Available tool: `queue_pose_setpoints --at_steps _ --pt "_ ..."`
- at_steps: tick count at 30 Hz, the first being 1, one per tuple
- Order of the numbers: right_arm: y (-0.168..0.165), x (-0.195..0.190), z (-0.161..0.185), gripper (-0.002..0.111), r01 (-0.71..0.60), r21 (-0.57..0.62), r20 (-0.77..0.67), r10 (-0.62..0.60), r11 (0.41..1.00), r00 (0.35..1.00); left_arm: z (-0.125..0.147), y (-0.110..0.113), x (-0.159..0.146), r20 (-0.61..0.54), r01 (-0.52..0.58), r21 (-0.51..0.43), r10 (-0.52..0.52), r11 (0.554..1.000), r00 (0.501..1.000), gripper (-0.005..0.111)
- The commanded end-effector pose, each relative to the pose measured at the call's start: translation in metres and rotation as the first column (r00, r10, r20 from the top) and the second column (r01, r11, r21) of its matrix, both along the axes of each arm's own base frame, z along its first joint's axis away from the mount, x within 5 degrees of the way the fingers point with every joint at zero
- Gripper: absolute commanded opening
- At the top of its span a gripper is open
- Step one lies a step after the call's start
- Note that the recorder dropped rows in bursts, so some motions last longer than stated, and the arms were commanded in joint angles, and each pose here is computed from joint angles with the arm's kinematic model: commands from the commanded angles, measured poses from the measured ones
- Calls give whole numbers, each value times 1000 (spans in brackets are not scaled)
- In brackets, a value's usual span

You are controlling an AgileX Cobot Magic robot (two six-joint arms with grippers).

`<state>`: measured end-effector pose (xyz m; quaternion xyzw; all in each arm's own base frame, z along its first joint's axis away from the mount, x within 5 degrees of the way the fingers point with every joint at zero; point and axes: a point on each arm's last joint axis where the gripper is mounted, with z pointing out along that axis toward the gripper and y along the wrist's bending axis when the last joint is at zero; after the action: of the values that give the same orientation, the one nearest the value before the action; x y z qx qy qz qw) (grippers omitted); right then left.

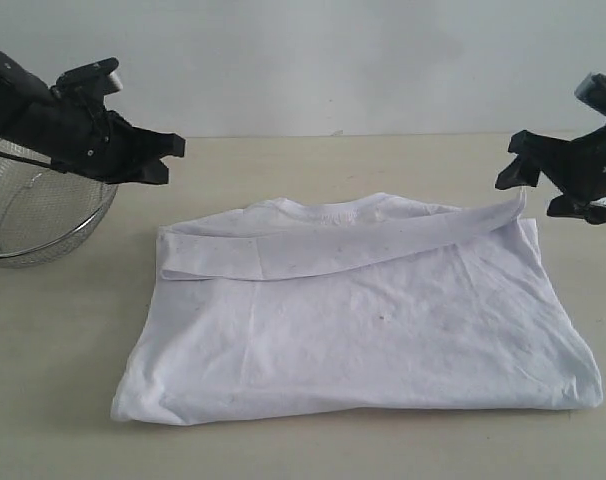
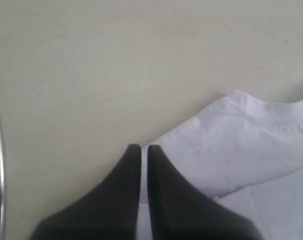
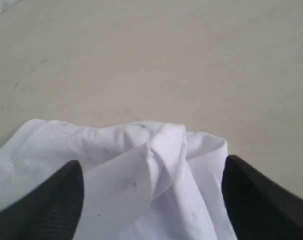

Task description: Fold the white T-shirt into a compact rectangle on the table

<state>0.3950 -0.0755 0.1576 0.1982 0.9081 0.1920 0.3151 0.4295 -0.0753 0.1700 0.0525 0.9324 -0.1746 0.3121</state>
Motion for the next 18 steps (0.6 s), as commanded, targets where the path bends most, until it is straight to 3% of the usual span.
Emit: queue_pose_setpoints --at_steps 1,5,7,12,18 --pt "-1 2 8 44 -18 -17 24 19 1000 1000 27 -4 -10 6 95 -9 -95 995 995 5" --pt "3 2 34 13 -72 -25 87 74 997 993 41 -9 -23 -42 175 -49 -177 983 983 5" --pt "10 -1 52 0 -164 -41 126 168 986 978 43 -10 -30 -77 227 -39 -229 973 970 5" --pt "41 -11 72 0 -419 -117 140 433 900 891 33 -15 -52 -252 414 55 -389 909 886 5" --pt "127 -13 47 0 -704 -259 -33 722 661 691 20 -40 -72 -348 546 86 -488 833 800 5"
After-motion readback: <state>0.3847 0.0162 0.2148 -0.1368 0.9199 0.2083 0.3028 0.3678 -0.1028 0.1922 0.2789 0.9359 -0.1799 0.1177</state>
